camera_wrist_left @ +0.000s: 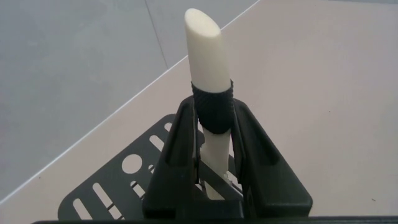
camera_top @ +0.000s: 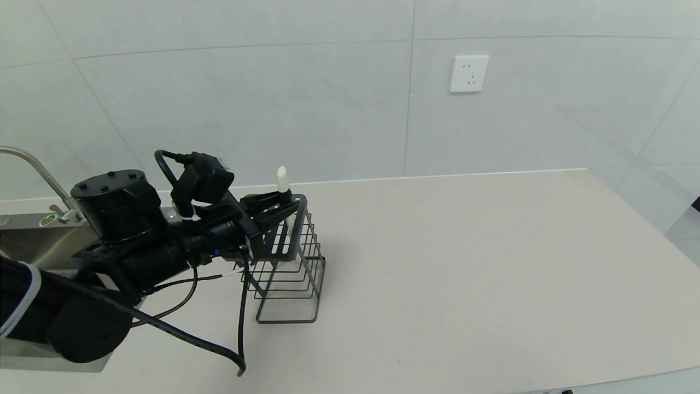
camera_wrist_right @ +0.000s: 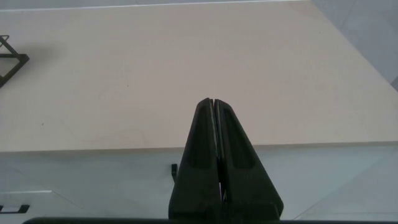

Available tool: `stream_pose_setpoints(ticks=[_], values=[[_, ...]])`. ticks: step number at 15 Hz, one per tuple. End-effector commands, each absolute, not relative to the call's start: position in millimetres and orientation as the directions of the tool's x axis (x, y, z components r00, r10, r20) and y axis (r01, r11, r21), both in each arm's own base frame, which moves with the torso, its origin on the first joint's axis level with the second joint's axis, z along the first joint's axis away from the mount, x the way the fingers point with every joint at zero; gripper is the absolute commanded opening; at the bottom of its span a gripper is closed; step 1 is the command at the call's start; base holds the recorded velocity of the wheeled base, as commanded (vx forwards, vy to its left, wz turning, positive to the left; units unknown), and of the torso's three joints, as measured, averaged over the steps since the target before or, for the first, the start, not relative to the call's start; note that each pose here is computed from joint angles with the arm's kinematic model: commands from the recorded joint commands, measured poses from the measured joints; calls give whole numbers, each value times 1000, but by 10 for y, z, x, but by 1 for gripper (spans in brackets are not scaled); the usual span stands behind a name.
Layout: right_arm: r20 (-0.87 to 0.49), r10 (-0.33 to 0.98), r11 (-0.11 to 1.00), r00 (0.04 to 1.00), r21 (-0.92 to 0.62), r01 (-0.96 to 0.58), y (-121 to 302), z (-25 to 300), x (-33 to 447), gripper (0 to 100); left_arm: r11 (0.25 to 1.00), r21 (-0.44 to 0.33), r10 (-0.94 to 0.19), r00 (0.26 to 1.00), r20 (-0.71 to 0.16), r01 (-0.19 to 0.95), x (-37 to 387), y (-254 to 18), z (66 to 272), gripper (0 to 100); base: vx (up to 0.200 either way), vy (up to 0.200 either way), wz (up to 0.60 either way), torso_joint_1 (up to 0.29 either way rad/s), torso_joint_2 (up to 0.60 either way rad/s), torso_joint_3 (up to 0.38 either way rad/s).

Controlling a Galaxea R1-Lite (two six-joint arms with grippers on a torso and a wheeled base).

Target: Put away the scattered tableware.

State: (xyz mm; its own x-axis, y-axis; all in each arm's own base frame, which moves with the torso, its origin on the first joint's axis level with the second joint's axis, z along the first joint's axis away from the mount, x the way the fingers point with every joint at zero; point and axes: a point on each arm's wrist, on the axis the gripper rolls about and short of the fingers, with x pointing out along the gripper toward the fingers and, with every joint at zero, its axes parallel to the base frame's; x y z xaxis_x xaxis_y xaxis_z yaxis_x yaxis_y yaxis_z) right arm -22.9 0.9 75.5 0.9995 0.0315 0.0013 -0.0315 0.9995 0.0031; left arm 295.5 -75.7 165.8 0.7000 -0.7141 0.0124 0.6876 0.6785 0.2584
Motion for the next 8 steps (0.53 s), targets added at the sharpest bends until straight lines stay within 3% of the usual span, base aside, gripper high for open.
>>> stream_pose_setpoints(ticks=[1,4,5,8], values=[[0,32,999,999,3,-32,9,755,-228,0,677,251,-715,699,1,692,2973,-761,1616,0,0,0,0,0,0,0],[0,32,999,999,3,-32,9,755,-228,0,680,233,-715,699,1,695,2973,-761,1616,0,0,0,0,0,0,0],[0,32,999,999,3,-32,9,755,-228,0,682,226,-715,699,1,696,2973,-761,1616,100,0,0,0,0,0,0],[-2,32,999,999,3,-32,9,755,-227,0,679,220,-717,697,-5,700,2952,-758,1598,100,0,0,0,0,0,0]])
